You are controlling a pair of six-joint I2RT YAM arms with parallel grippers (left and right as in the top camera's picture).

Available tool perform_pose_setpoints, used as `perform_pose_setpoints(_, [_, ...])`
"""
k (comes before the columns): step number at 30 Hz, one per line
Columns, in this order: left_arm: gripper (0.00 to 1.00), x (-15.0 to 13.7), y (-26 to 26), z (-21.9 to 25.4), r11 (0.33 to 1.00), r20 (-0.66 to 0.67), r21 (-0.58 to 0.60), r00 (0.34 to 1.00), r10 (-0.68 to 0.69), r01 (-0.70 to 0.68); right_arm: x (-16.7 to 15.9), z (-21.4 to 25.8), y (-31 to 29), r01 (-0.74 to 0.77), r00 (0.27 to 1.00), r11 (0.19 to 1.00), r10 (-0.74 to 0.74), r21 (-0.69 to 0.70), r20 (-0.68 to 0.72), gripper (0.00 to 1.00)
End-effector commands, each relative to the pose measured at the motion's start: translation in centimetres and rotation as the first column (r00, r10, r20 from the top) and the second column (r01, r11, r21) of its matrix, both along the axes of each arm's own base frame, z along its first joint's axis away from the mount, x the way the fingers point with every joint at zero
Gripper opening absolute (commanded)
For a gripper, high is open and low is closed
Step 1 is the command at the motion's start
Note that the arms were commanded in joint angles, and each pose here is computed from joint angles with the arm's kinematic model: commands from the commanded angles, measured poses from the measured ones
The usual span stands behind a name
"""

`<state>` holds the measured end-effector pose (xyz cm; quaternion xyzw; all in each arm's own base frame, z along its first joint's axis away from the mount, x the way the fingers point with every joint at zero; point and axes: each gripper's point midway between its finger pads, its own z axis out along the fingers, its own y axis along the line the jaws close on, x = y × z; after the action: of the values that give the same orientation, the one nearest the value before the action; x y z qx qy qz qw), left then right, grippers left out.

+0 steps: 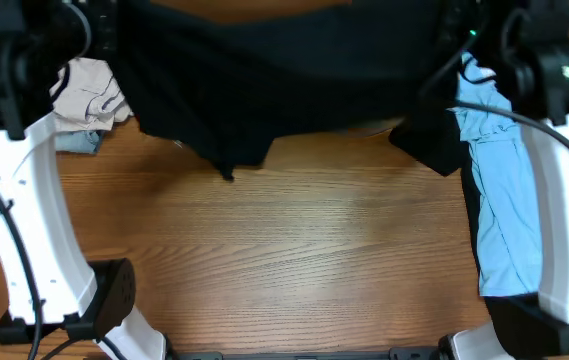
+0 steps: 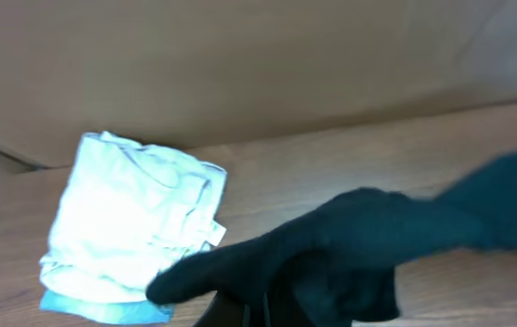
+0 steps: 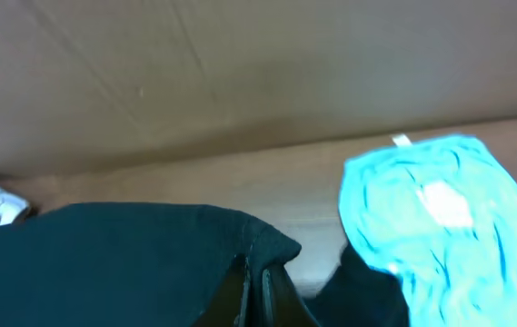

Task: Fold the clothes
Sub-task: 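Stretch the black shirt between both grippers across the table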

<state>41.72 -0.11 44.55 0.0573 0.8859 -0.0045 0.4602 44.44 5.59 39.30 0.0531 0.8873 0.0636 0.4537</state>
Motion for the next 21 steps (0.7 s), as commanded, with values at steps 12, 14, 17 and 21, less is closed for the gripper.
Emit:
perform_pose_setpoints(12, [0.04, -2.7, -0.6, -0.6, 0.999, -0.067, -0.051, 0.998, -0.013, 0.01, -6.5, -8.4, 1.2, -0.069, 0.911, 0.995, 0.094, 0.077, -0.402, 0.04])
perform_pose_setpoints(14, [0.04, -2.4, -0.8, -2.6, 0.998, -0.141, -0.063, 0.99, -0.025, 0.016, -6.7, -10.5, 1.6, -0.075, 0.884, 0.993, 0.109, 0.092, -0.454, 0.04])
perform_pose_setpoints(17, [0.04, -1.5, -1.1, -6.1, 0.997, -0.257, -0.08, 0.966, -0.039, 0.019, -6.6, -13.9, 1.9, -0.075, 0.846, 0.992, 0.119, 0.104, -0.519, 0.04])
perform_pose_setpoints(21, [0.04, 0.1, -1.6, -10.9, 0.996, -0.397, -0.087, 0.916, -0.051, 0.018, -5.9, -18.8, 2.1, -0.069, 0.807, 0.992, 0.117, 0.105, -0.578, 0.04])
